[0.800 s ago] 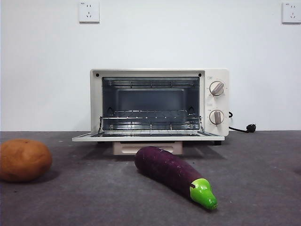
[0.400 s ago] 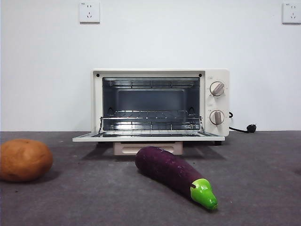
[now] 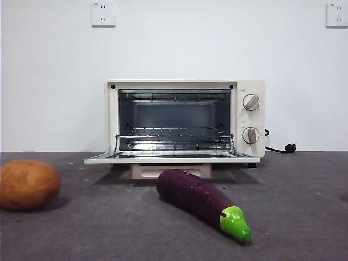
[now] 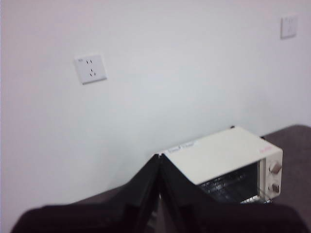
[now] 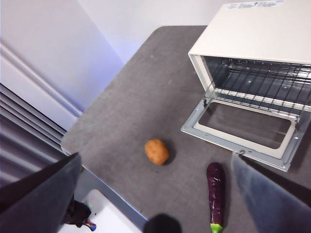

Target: Take the eggplant from the table,put the eggplant in the oven

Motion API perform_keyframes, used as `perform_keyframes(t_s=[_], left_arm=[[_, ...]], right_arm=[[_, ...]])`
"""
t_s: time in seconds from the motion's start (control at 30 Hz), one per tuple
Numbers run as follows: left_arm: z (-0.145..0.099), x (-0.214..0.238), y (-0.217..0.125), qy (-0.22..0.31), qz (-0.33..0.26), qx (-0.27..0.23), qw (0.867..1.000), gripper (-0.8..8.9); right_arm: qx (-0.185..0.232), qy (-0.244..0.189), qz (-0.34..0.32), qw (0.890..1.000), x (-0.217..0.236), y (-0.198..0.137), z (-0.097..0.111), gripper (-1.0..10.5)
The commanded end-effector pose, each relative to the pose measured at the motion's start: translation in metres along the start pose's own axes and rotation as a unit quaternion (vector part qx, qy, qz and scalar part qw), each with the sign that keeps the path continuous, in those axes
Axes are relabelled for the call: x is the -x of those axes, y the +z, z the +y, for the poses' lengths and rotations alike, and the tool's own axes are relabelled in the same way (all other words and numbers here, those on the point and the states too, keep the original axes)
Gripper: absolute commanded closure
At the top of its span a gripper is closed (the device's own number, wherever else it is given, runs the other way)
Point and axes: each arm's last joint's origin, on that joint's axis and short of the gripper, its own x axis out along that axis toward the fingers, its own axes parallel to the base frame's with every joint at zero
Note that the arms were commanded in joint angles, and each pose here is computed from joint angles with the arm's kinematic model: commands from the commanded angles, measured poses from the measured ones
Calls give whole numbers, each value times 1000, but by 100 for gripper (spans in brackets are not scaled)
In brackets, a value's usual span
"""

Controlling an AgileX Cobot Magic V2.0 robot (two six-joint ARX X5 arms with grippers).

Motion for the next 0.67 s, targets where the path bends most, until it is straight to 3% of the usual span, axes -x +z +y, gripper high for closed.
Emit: perform_keyframes(t_s=[0.03,0.43,0.67], left_arm=[[-1,-3,0,4,2,-9,1000,819],[0,-4,0,17,2,-22,1000,819],[0,-4,0,18,3,-27,999,819]], right_arm=[[10,2,6,1000,-4,2,-1,384],[19,-19,105,994,-66,11,-11,384],[42,-71,172,982,-121,11,-12,384]])
